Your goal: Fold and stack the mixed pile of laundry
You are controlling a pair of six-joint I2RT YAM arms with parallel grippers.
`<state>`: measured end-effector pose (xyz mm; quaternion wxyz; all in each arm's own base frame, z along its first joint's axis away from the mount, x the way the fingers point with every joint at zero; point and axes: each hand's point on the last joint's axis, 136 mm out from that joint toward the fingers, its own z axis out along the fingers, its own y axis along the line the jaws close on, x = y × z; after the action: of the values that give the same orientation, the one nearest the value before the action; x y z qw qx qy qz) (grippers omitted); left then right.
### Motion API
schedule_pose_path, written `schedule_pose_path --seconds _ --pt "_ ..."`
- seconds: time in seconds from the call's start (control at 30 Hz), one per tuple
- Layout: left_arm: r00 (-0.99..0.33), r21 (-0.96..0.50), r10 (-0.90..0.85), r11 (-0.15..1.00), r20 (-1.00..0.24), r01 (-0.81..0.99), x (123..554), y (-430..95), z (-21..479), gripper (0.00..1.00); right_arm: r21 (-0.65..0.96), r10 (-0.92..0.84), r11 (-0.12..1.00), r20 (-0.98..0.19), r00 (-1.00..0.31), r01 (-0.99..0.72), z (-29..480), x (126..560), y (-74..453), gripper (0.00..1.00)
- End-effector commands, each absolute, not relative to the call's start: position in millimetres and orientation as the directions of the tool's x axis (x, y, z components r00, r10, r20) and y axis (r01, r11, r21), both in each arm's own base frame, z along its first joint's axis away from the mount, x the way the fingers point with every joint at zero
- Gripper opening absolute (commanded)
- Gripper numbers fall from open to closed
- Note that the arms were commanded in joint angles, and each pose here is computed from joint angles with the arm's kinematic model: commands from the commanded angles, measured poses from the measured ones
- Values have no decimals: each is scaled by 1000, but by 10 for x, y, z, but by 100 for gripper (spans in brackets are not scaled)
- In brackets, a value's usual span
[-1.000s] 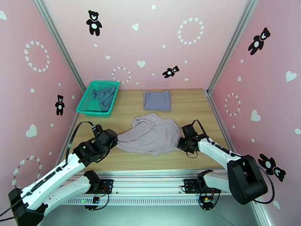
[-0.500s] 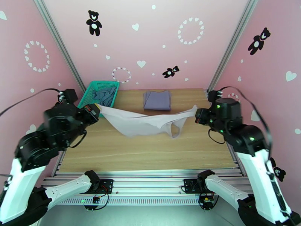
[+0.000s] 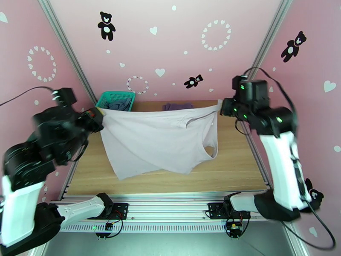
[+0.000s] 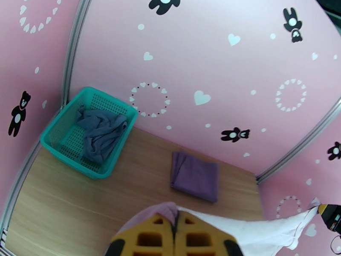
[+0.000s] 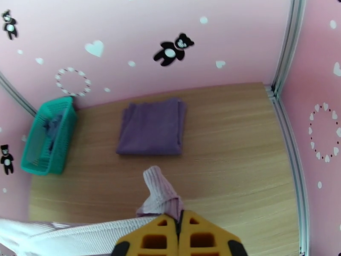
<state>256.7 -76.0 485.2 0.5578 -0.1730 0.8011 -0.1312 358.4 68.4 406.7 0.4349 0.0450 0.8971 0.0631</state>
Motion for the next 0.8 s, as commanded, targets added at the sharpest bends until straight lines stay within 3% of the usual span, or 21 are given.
schedule_pose_path --seconds 0.0,0.27,0.43,0.5,0.6,0.77 --pt "-360 -357 -397 918 -844 -174 3064 -845 4654 0 179 142 984 -786 -601 -2 4074 3988 673 0" --pt "-373 -402 -430 903 -823 -153 4109 -881 4644 0 245 163 967 -806 -569 -71 4192 4686 718 0" --pt "-359 -407 -406 910 -840 -76 4088 -969 4815 0 237 141 967 -804 -578 -95 4178 4603 739 0" --pt "-377 -397 -395 915 -838 -76 4006 -951 4662 0 241 135 965 -789 -600 -100 4035 4522 749 0" --pt "-420 -399 -392 914 -819 -75 3824 -939 4220 0 261 129 958 -761 -636 -118 3662 4346 800 0" --pt "-576 -415 -422 897 -700 -151 3391 -972 2745 0 273 101 956 -646 -756 -105 2546 3843 886 0"
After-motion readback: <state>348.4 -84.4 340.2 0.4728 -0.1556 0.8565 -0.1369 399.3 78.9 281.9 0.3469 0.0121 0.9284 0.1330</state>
